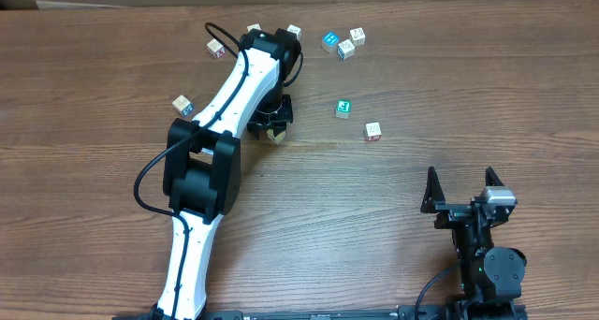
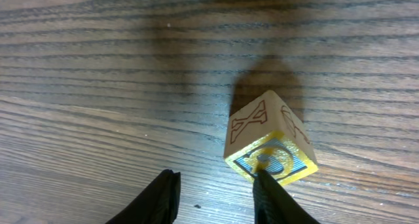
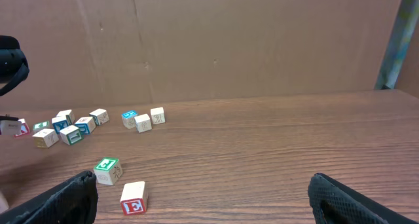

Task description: Form a tower

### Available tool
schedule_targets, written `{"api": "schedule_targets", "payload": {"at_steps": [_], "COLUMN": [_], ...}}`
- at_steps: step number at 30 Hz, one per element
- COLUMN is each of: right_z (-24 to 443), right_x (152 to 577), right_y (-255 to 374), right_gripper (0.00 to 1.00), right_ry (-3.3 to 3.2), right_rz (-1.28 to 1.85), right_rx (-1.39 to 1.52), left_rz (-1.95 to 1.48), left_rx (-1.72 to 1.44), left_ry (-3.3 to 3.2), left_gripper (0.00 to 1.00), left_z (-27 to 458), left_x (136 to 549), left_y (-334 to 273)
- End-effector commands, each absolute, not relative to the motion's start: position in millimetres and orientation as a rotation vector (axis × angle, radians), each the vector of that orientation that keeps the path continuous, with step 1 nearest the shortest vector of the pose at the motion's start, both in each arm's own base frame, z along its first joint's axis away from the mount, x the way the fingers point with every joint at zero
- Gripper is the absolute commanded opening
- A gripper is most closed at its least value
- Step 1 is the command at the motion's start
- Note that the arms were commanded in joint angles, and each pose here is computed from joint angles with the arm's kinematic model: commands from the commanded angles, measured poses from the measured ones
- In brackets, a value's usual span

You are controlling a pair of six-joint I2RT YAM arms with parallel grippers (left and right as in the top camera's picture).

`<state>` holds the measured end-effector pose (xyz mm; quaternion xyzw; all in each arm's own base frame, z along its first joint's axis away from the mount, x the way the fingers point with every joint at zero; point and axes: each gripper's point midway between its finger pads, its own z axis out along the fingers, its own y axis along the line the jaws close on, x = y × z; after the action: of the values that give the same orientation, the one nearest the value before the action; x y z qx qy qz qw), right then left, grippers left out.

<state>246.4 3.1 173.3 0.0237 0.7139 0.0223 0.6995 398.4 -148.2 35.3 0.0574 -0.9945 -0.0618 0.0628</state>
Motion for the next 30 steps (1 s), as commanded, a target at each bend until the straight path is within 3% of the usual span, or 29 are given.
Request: {"api": "schedule_targets", "payload": {"at_steps": [1, 11, 20, 23, 30], "right_z": [171, 171, 171, 171, 171], "right_x": [246, 246, 246, 246, 246], "right_y": [2, 2, 2, 2, 2], "right_gripper": [1.0, 1.0, 1.0, 1.0, 1.0], "right_ry": [1.587, 1.587, 1.587, 1.587, 1.587], "right_rz": [0.042, 0.042, 0.042, 0.042, 0.042], "right_rx": [0.053, 0.053, 0.053, 0.053, 0.053], "left_rz": [-0.2, -0.199, -0.121, -0.087, 0.035], "left_rx": [0.156, 0.14, 0.119, 0.124, 0.227], "left_ry": [-3.032, -3.026, -3.027, -3.058, -3.051], "left_gripper": [0.36, 0.36, 0.31, 0.33, 0.5], "left_z": [44, 44, 49, 60, 65], "left_x": [400, 400, 402, 407, 409], "left_y": [-146, -141, -146, -149, -163]}}
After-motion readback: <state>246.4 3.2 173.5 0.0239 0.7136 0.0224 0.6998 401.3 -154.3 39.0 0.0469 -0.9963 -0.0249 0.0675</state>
